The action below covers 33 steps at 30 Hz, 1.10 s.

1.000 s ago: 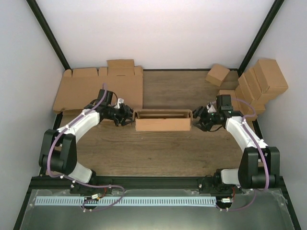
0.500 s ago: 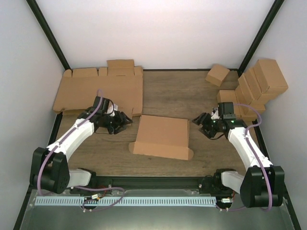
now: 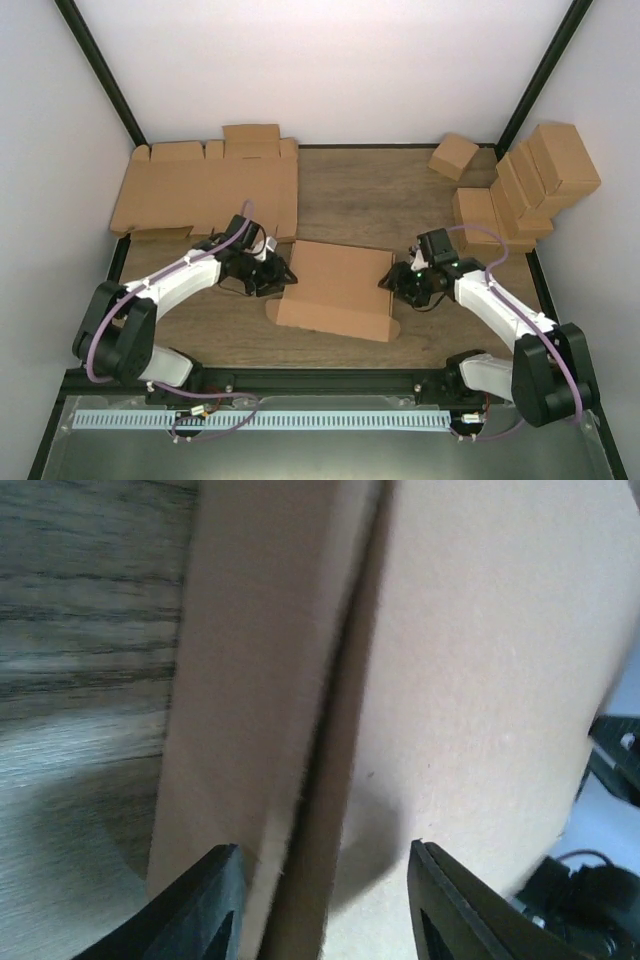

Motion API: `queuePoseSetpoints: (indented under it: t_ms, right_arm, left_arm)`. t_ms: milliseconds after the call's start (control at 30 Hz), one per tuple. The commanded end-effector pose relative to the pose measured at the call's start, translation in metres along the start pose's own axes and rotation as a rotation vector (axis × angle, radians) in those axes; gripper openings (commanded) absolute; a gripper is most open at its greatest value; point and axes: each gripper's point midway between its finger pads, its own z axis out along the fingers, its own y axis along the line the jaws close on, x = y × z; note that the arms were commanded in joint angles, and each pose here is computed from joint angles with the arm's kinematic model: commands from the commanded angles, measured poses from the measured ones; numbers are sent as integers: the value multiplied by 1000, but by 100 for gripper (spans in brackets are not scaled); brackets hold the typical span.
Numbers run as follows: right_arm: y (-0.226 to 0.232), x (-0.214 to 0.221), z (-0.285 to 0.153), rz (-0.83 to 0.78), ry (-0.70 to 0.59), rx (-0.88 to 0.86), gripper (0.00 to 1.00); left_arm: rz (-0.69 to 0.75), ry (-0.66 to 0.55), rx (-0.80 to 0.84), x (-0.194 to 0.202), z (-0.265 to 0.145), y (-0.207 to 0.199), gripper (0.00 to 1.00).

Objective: Fold the paper box

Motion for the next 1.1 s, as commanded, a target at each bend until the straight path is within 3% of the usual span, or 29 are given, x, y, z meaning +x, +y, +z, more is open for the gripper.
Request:
queuePoseSetpoints:
  t_ms: [0,200,333,567,767,900,1067]
  right_arm:
    - [-13,9,14,-10,7,43,52]
    - [-32,18,30,-8,28,82,42]
    - [-36,21,34,-15,33,87,35]
    - [-4,6,21,-102,10,16,36]
    - [3,8,22,-144,33,-20,37]
    - [-9,9,21,-136,21,35,45]
    - [-12,-18,-1,-164,-118,142,61]
  left_arm:
    - [33,-12,-83,-2,8,22,45]
    - [1,24,-180,6,24,56,32]
    - [1,26,-199,6,30,63,31]
    - [49,25,-66,-6,28,24,31]
    - [121,-15,-74,-42,32,3,30]
    - [150,-33,-69,-60,43,0,26]
    - [179,-101,-150,-77,36,4,28]
